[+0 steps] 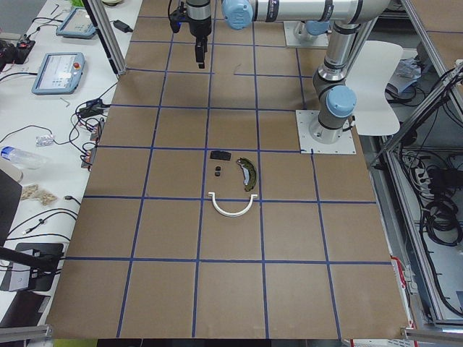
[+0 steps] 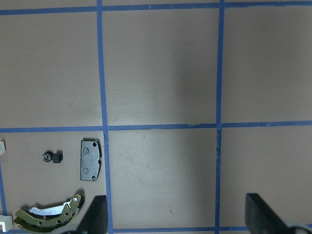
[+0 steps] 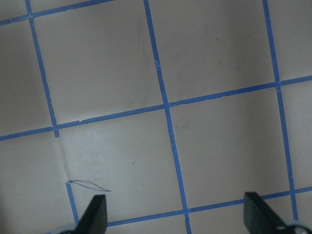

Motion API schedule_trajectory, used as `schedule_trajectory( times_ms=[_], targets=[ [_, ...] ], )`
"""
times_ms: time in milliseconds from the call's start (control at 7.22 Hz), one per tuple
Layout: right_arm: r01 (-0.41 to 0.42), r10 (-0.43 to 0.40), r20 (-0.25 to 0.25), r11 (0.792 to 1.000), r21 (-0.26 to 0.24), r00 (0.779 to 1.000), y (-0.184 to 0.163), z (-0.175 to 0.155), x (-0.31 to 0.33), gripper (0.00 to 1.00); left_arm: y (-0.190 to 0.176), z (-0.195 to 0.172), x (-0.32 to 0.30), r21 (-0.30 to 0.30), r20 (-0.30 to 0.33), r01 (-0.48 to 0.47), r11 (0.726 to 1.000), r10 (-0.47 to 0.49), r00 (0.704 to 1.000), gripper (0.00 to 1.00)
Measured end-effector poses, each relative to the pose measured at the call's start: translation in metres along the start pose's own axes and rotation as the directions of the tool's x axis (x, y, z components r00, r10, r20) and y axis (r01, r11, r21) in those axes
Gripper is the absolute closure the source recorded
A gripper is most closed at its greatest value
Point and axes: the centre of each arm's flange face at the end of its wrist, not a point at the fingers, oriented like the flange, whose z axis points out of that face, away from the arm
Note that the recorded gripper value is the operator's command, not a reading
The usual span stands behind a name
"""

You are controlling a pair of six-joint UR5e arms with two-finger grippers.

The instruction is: Place bearing gear from tray to pile

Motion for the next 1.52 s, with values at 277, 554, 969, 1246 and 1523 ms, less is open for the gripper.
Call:
schedule_trajectory(
  times_ms=[277, 554, 969, 1246, 1523],
  targets=[
    [0.000, 0.000, -0.001, 1.000, -0.001, 1.000, 0.000, 0.000, 0.000, 0.00, 0.013, 0.000, 0.034, 0.003, -0.012, -0.022, 1.000, 0.022, 1.000, 0.00],
    [0.000, 0.000, -0.001, 1.000, -0.001, 1.000, 0.000, 0.000, 0.000, 0.00, 0.030, 0.000, 0.044, -0.002, -0.006, -0.038, 0.999, 0.038, 0.999, 0.00],
    [0.000, 0.000, -0.001, 1.000, -0.001, 1.000, 0.000, 0.000, 0.000, 0.00, 0.066, 0.013, 0.041, -0.022, -0.003, -0.042, 0.999, 0.042, 0.999, 0.00],
    [0.000, 0.000, -0.001, 1.000, -0.001, 1.000, 0.000, 0.000, 0.000, 0.00, 0.077, 0.011, 0.038, -0.015, 0.001, -0.035, 0.999, 0.035, 0.999, 0.00],
    [0.000, 0.000, -0.001, 1.000, -0.001, 1.000, 0.000, 0.000, 0.000, 0.00, 0.080, 0.008, 0.032, -0.015, 0.006, -0.026, 1.000, 0.026, 1.000, 0.00]
  ],
)
